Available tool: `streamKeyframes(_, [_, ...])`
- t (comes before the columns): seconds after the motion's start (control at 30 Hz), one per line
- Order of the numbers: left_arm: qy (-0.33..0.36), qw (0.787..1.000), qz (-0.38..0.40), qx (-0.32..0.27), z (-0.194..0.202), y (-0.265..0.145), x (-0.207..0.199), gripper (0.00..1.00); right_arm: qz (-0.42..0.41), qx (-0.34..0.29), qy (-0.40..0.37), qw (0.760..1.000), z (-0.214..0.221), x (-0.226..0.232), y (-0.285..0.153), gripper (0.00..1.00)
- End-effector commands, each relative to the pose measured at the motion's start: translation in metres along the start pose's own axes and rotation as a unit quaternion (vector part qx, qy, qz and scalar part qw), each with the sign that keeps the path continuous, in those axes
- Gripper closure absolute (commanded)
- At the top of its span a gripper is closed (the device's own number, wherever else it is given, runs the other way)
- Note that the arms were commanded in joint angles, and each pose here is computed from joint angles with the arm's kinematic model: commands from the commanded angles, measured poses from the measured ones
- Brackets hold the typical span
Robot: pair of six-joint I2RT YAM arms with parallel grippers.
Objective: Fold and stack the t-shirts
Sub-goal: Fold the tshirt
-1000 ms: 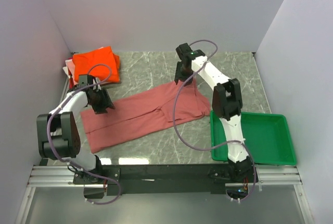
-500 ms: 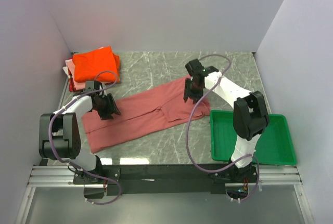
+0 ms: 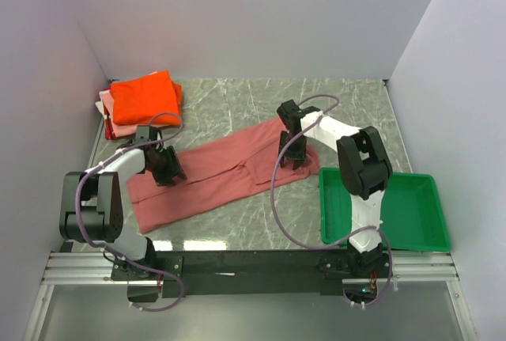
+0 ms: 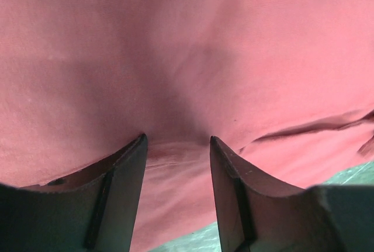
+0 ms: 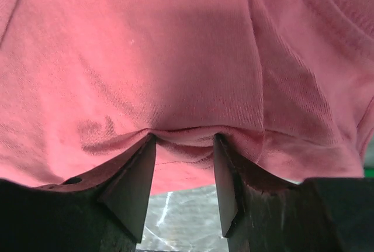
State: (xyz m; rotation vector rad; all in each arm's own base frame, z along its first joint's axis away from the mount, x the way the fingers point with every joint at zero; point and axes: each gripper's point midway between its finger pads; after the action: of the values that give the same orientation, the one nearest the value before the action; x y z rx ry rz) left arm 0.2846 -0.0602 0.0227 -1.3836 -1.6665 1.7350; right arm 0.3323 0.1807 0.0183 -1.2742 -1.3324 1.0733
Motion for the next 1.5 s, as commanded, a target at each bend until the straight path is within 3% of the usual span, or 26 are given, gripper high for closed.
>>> streamKeyframes(0.0, [0.005,0.999,-0.032,0.044,0.029,0.015,0.008,0.46,0.010,-0.009,0.022,1.000,-0.022,-0.004,0.013,0.49])
streamKeyframes(0.3, [0.006,0.996,0.001,0.091,0.071,0.014,-0.023,0.46,0.030,-0.016,0.044,0.998,-0.081,-0.014,0.025,0.49])
streamKeyframes(0.67, [-0.055,0.994,0.078,0.053,0.095,-0.026,-0.060,0.46,-0.019,-0.057,0.071,0.996,-0.153,0.005,0.023,0.50])
streamKeyframes(0.93, [-0.048,0.990,0.108,0.078,0.137,-0.034,-0.078,0.46,-0.115,-0.075,0.086,0.987,-0.170,0.036,0.001,0.51])
streamKeyframes(1.2, [-0.012,0.998,0.057,-0.026,0.101,-0.054,-0.070,0.44,-0.164,-0.174,0.040,0.970,-0.181,0.044,-0.082,0.50])
streamKeyframes(1.33, [-0.039,0.998,0.004,-0.057,0.092,-0.042,-0.048,0.43,-0.165,-0.179,0.021,0.970,-0.168,0.040,-0.102,0.49])
streamKeyframes(1.47, [-0.054,0.996,-0.010,-0.066,0.090,-0.030,-0.040,0.43,-0.156,-0.153,0.006,0.976,-0.138,0.039,-0.094,0.49])
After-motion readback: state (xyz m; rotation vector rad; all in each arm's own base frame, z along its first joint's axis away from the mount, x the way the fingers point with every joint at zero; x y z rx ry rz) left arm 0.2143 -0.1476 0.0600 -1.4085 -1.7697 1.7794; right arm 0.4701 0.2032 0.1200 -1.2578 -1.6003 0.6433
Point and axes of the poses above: each gripper's point midway between its finger pads, its own y axis out along the fingers, its own x axis along the line the jaws close on, z = x × y, and after that the axes turned 8 degrees about -y, right-handed
